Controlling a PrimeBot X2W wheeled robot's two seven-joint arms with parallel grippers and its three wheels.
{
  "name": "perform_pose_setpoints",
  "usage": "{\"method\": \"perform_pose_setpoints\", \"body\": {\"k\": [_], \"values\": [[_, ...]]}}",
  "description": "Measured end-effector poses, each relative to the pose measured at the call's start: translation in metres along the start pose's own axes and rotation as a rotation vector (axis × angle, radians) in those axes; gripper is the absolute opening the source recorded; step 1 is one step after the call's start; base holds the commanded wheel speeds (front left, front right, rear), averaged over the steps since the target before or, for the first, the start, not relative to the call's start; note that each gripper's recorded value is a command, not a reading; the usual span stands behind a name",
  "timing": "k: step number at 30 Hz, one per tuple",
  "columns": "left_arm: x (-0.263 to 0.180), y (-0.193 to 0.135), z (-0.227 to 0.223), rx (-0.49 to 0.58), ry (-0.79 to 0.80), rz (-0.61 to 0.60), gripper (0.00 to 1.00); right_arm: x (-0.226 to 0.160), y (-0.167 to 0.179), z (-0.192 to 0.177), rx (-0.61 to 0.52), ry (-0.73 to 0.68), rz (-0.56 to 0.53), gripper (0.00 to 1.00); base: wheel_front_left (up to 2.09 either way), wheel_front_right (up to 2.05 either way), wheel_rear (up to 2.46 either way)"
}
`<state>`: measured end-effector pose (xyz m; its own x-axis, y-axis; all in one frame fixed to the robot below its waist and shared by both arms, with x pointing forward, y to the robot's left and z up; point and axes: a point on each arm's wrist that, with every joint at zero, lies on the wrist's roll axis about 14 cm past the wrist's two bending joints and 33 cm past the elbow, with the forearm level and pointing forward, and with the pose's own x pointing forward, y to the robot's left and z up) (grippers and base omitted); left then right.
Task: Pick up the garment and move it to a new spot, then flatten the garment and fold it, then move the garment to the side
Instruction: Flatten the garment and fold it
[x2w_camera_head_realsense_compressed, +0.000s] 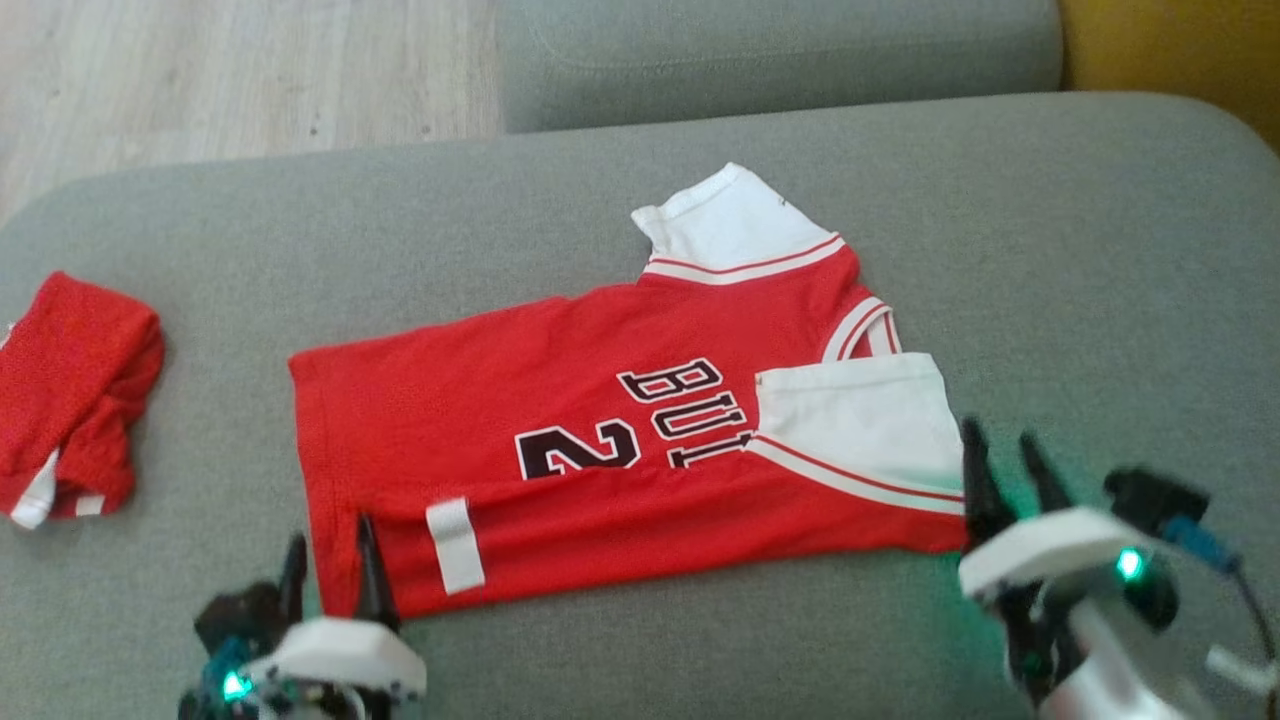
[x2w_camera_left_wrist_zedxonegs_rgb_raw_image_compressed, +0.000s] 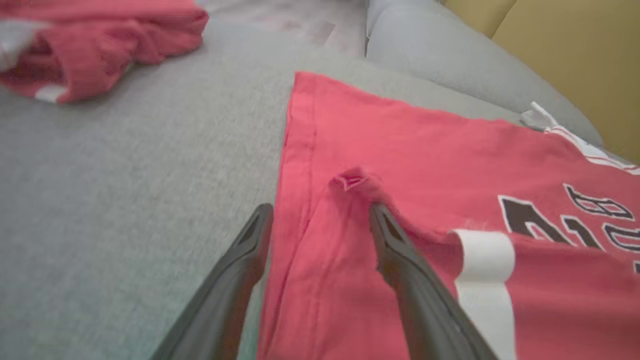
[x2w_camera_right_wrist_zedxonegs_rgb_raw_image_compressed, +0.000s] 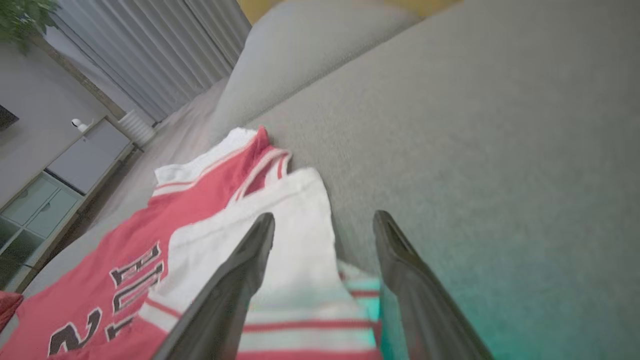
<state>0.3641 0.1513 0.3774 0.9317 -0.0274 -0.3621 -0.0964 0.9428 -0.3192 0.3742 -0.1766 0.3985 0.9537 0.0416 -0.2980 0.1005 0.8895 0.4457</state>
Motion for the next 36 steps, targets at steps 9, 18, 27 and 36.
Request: {"method": "perform_pose_setpoints", "body": {"k": [9,18,27,36], "values": [[0.051,-0.013,0.063,0.175,-0.127,-0.041,1.00,0.036,0.027,0.045,-0.154,-0.123,0.080,1.00,0.00,0.00,0.00],[0.110,0.002,0.063,0.247,-0.030,0.006,1.00,0.065,0.035,0.045,-0.175,-0.117,0.101,1.00,0.00,0.00,0.00],[0.132,0.018,0.032,0.254,0.095,0.033,1.00,0.070,0.017,0.035,-0.173,-0.090,0.060,1.00,0.00,0.00,0.00],[0.143,0.007,0.027,0.236,0.137,-0.040,0.00,0.084,0.030,0.043,-0.183,-0.109,0.098,1.00,0.00,0.00,0.00]]}}
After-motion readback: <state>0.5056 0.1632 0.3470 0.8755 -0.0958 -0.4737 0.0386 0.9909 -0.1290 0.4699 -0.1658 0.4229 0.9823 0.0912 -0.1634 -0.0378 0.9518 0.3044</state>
